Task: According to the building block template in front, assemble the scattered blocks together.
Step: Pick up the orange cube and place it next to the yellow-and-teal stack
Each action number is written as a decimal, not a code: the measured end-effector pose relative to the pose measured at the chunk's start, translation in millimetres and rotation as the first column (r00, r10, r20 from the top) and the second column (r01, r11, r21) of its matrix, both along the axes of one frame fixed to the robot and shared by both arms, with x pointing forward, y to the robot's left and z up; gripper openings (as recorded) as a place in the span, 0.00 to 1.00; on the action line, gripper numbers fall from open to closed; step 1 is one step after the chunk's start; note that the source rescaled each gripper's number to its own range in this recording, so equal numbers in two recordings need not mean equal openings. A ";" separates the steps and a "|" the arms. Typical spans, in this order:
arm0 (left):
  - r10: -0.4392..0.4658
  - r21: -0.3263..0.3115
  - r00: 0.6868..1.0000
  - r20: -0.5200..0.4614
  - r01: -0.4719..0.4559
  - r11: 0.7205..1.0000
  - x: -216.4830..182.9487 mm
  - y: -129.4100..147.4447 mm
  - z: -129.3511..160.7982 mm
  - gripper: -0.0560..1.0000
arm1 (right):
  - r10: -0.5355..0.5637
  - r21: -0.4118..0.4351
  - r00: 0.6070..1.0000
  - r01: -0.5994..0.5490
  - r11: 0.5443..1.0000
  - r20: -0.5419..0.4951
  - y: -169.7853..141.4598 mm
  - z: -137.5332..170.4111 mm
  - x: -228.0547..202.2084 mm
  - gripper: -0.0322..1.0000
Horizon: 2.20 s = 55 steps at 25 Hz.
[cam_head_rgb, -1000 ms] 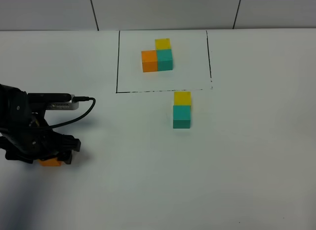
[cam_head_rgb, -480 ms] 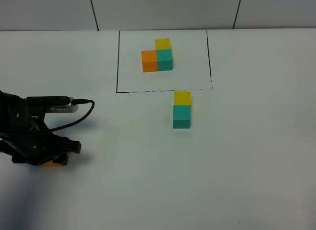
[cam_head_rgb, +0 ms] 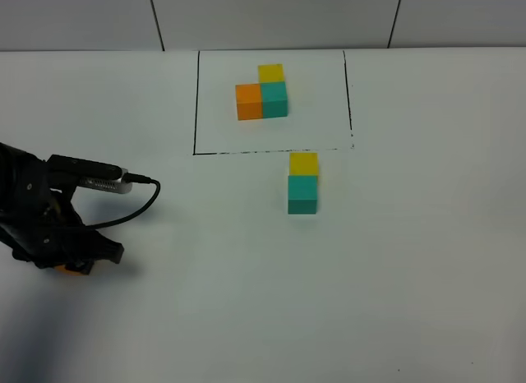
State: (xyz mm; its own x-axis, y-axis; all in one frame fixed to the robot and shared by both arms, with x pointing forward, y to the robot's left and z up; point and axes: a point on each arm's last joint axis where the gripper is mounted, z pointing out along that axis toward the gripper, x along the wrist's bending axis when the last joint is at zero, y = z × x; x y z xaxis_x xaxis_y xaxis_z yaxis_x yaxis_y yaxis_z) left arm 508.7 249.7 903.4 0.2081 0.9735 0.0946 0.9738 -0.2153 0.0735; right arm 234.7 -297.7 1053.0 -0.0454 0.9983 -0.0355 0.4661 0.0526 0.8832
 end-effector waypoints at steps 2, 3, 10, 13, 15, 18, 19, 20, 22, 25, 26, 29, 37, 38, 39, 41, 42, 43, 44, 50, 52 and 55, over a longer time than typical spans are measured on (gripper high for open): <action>-0.091 0.017 0.996 0.007 0.091 0.996 10.3 -1.3 10.1 0.05 | 0.000 0.000 1.000 0.000 1.000 0.000 0.0 0.0 0.0 0.72; -0.171 0.029 0.985 0.009 0.170 0.985 16.0 -3.2 16.2 0.05 | 0.000 0.000 1.000 0.000 1.000 0.000 0.0 0.0 0.0 0.72; -0.723 0.021 0.689 0.048 0.723 0.690 45.1 -46.9 58.6 0.05 | 0.000 0.000 1.000 0.000 1.000 0.000 0.0 0.0 0.0 0.72; -0.845 -0.035 0.535 0.032 0.845 0.534 53.2 -71.0 63.6 0.05 | 0.000 0.000 1.000 0.000 1.000 0.000 0.0 0.0 0.0 0.72; -0.892 -0.061 0.453 0.011 0.890 0.451 58.7 -87.8 59.4 0.05 | 0.000 0.000 1.000 0.000 1.000 0.000 0.0 0.0 0.0 0.72; -0.941 -0.070 0.338 -0.018 0.939 0.338 63.6 -114.9 45.0 0.05 | 0.000 0.000 1.000 0.000 1.000 0.000 0.0 0.0 0.0 0.72; -0.954 -0.060 0.297 -0.032 0.953 0.298 64.7 -123.9 39.8 0.05 | 0.000 0.000 1.000 0.000 1.000 0.000 0.0 0.0 0.0 0.72; -0.964 -0.048 0.262 -0.047 0.963 0.264 66.1 -131.0 34.4 0.05 | 0.000 0.000 1.000 0.000 1.000 0.000 0.0 0.0 0.0 0.72; -0.978 -0.015 0.200 -0.063 0.979 0.201 68.4 -147.4 27.8 0.05 | 0.000 0.000 1.000 0.000 1.000 0.000 0.0 0.0 0.0 0.72; -0.986 0.020 0.146 -0.086 0.989 0.145 74.7 -165.4 20.3 0.05 | 0.000 0.000 1.000 0.000 1.000 0.000 0.0 0.0 0.0 0.72; -0.986 0.029 0.140 -0.085 0.990 0.138 77.7 -170.0 20.3 0.05 | 0.000 0.000 1.000 0.000 1.000 0.000 0.0 0.0 0.0 0.72; -0.985 0.024 0.145 -0.089 0.989 0.144 86.1 -176.5 17.3 0.05 | 0.001 0.001 1.000 -0.001 1.000 0.000 0.1 0.0 0.0 0.72; -0.988 0.003 0.144 -0.053 0.990 0.144 89.7 -183.3 17.5 0.05 | 0.001 0.001 1.000 -0.001 1.000 0.000 0.1 0.0 0.0 0.72; -0.988 0.003 0.144 -0.053 0.990 0.144 89.7 -183.4 17.5 0.05 | 0.001 0.001 1.000 -0.001 1.000 0.000 0.1 0.0 0.0 0.72; -0.988 0.002 0.145 -0.052 0.989 0.145 89.7 -183.4 17.4 0.05 | 0.001 0.001 1.000 -0.001 1.000 0.000 0.1 0.0 0.0 0.72; -0.989 0.001 0.139 -0.051 0.990 0.139 89.6 -183.6 17.3 0.05 | 0.001 0.001 1.000 -0.001 1.000 0.000 0.1 0.0 0.0 0.72; -0.990 0.001 0.133 -0.051 0.991 0.133 89.3 -184.0 17.3 0.05 | 0.001 0.001 1.000 -0.001 1.000 0.000 0.1 0.0 0.0 0.72; -0.991 0.001 0.124 -0.052 0.992 0.125 88.8 -184.8 17.3 0.05 | 0.001 0.001 1.000 -0.001 1.000 0.000 0.1 0.0 0.0 0.72; -0.992 0.001 0.115 -0.052 0.993 0.115 88.1 -185.8 17.3 0.05 | 0.001 0.001 1.000 -0.001 1.000 0.000 0.1 0.0 0.0 0.72; -0.996 0.006 0.080 -0.046 0.997 0.080 86.4 -191.1 14.2 0.05 | 0.001 0.001 1.000 -0.001 1.000 0.000 0.1 -0.1 0.0 0.72; -0.995 -0.004 0.080 -0.051 0.997 0.080 86.5 -191.3 9.6 0.05 | 0.001 0.001 1.000 -0.001 1.000 0.000 0.1 -0.1 0.0 0.72; -0.995 -0.016 0.088 -0.042 0.996 0.089 87.0 -193.3 1.5 0.05 | 0.001 0.002 1.000 -0.001 1.000 0.000 0.1 -0.1 0.0 0.72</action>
